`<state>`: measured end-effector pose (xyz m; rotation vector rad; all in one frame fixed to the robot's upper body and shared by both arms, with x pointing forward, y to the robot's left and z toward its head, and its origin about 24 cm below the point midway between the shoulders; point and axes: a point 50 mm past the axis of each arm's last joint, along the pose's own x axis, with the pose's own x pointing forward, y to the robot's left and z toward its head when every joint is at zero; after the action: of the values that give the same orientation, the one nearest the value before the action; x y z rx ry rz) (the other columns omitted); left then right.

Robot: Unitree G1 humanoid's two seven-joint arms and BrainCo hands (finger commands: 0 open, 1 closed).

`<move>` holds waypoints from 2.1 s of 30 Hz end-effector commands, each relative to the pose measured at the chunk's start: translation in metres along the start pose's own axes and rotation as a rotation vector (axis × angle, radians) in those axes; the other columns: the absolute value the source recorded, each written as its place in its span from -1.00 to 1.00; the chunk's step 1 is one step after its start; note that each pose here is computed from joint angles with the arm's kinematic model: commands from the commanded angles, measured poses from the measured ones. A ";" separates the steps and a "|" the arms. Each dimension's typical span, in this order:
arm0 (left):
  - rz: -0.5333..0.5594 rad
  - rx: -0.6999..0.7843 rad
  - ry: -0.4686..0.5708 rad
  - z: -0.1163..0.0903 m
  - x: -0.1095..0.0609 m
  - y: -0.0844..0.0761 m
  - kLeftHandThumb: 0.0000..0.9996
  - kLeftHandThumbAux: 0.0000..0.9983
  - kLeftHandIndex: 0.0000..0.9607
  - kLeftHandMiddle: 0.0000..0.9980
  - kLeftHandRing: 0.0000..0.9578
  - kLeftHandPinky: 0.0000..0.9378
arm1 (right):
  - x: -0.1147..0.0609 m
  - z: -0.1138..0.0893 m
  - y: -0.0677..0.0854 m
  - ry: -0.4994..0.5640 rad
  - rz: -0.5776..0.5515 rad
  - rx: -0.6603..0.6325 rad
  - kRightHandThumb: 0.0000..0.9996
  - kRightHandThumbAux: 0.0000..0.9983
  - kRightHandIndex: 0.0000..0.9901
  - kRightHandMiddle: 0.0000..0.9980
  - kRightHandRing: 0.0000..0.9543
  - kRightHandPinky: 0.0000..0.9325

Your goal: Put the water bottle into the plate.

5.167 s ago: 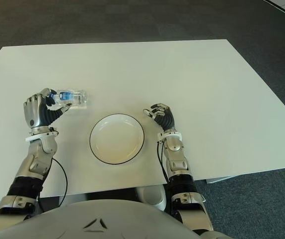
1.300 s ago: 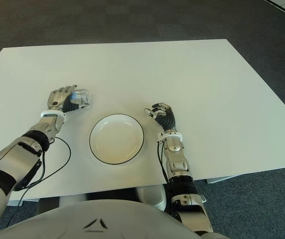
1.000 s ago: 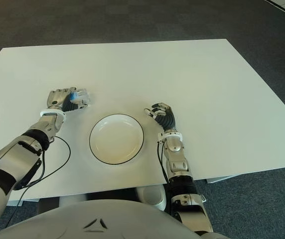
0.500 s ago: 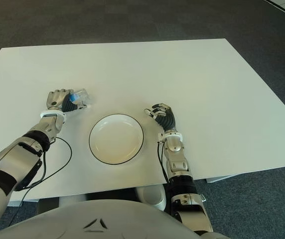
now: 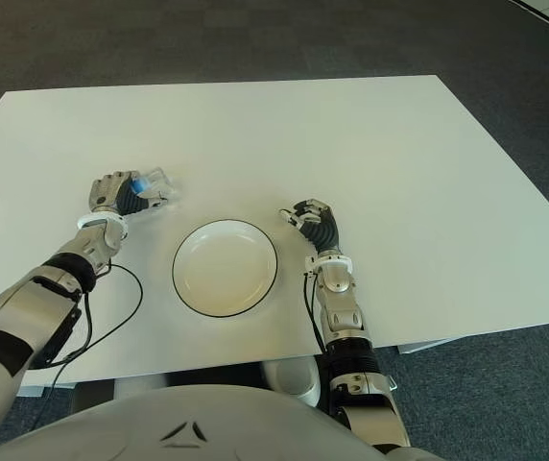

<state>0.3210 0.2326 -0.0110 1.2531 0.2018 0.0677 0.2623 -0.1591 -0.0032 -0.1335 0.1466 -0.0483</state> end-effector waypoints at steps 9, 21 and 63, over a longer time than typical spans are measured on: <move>-0.133 -0.646 0.134 -0.005 -0.009 -0.015 0.71 0.34 -0.17 0.07 0.83 0.81 | -0.002 -0.002 0.001 -0.037 -0.022 0.056 0.69 0.38 -0.16 0.21 0.81 0.85; -0.175 -1.128 0.113 -0.005 -0.003 -0.004 0.71 0.34 -0.17 0.06 0.82 0.76 | -0.002 -0.003 0.001 -0.046 -0.045 0.063 0.69 0.38 -0.16 0.20 0.82 0.85; 0.107 -0.852 -0.718 0.102 -0.040 0.086 0.70 0.34 -0.17 0.07 0.83 0.73 | -0.002 -0.004 0.001 -0.053 -0.023 0.048 0.69 0.37 -0.13 0.10 0.81 0.84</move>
<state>0.3139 0.1693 0.0976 0.3062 -0.4254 -0.1922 0.2613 -0.1593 -0.0047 -0.0941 0.0859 -0.0750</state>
